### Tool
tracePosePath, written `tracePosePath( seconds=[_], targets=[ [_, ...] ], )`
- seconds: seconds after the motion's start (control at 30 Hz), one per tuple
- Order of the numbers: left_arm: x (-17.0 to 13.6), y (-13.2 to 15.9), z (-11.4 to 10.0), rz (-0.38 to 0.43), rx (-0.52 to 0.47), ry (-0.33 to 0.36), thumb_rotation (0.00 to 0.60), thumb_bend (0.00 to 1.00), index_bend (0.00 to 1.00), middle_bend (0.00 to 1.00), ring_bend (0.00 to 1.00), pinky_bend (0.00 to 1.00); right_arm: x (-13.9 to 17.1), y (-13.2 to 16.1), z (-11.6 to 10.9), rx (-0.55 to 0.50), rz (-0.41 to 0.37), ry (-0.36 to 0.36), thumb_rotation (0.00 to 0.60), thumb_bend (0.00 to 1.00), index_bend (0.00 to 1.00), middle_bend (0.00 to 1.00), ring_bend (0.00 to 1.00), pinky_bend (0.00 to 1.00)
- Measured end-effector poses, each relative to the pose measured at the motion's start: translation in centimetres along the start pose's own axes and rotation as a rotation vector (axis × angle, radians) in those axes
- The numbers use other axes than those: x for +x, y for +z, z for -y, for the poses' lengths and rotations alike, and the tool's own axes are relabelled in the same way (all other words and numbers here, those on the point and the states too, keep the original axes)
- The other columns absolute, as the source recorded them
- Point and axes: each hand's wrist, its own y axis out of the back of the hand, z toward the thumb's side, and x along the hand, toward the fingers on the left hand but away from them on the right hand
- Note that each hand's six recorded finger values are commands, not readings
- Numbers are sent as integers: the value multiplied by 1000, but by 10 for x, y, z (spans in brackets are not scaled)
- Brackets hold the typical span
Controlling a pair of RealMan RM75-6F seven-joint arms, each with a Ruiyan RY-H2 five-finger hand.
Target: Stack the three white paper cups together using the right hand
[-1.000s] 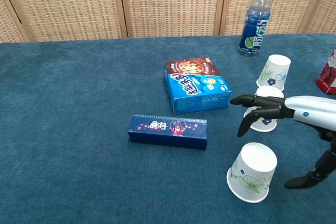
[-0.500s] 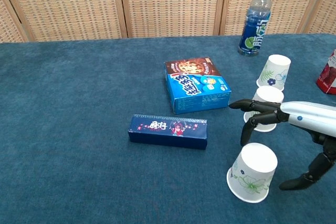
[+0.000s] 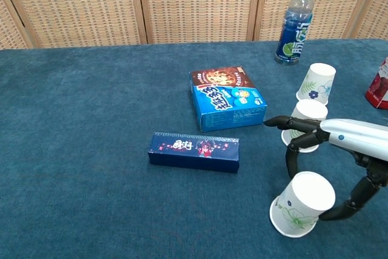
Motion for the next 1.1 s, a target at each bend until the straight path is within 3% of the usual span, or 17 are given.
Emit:
tracePosePath(
  seconds=[0.3,0.73,0.93,1.1],
  targets=[
    [0,-1,-1,-3,-2,6,600,79,0,0,0,0,-1,13,-26,-5,-24,-57,600,158,545,25,0,0],
    [0,0,-1,0,-5,2,600,79,0,0,0,0,-13,19,-120,58,6,-302,600,158,545,25,0,0],
    [1,-1,-1,-1,-6,2,600,79,0,0,0,0,-23,7,-135,63,62,-311,600,158,548,27,0,0],
    [3,-2,3,-6,-3,-13,600,79,0,0,0,0,-31,-16,-133,58,139,-288,600,158,549,29,0,0]
  ],
)
